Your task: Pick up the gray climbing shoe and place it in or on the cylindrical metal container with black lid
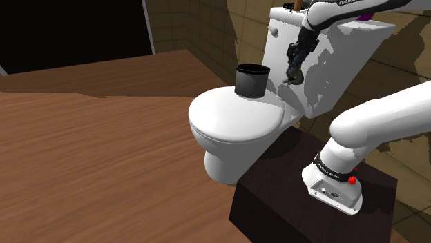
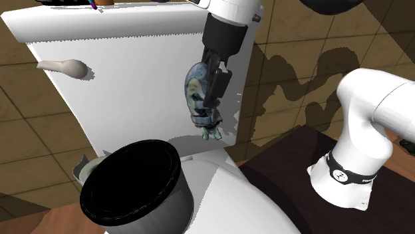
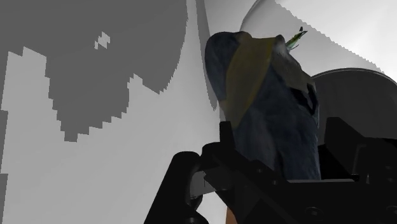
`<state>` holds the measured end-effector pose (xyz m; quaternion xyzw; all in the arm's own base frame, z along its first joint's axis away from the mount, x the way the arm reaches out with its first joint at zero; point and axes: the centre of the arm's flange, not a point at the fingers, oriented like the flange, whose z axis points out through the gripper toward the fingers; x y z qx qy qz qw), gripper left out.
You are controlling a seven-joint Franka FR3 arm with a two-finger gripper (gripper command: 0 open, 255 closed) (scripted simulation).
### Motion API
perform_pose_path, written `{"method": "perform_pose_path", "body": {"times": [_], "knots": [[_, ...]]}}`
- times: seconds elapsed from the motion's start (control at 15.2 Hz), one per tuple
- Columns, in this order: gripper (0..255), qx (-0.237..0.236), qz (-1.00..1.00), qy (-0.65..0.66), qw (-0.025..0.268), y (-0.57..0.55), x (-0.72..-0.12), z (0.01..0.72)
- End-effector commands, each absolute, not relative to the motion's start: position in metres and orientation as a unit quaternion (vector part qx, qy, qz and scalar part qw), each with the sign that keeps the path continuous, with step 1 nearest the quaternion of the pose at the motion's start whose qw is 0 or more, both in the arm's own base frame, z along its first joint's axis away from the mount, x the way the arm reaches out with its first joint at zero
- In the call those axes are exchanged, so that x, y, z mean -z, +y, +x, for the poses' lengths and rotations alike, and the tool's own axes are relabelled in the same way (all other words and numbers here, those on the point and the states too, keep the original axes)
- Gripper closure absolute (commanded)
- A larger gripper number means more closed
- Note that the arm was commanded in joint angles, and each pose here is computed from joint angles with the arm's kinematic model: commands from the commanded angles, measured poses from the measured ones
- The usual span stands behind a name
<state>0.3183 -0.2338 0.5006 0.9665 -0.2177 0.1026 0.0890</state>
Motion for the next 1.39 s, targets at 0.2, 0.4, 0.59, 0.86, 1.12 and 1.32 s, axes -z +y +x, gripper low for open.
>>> {"method": "perform_pose_path", "body": {"times": [0.2,0.4,0.59,0.86,1.12,1.32], "knots": [[255,-0.103,0.966,-0.218,0.089,-0.234,-0.525,0.319],[255,-0.103,0.966,-0.218,0.089,-0.225,-0.530,0.357],[255,-0.103,0.966,-0.218,0.089,-0.217,-0.535,0.395],[255,-0.103,0.966,-0.218,0.089,-0.205,-0.541,0.446],[255,-0.103,0.966,-0.218,0.089,-0.194,-0.547,0.498],[255,-0.103,0.966,-0.218,0.089,-0.188,-0.545,0.521]]}}
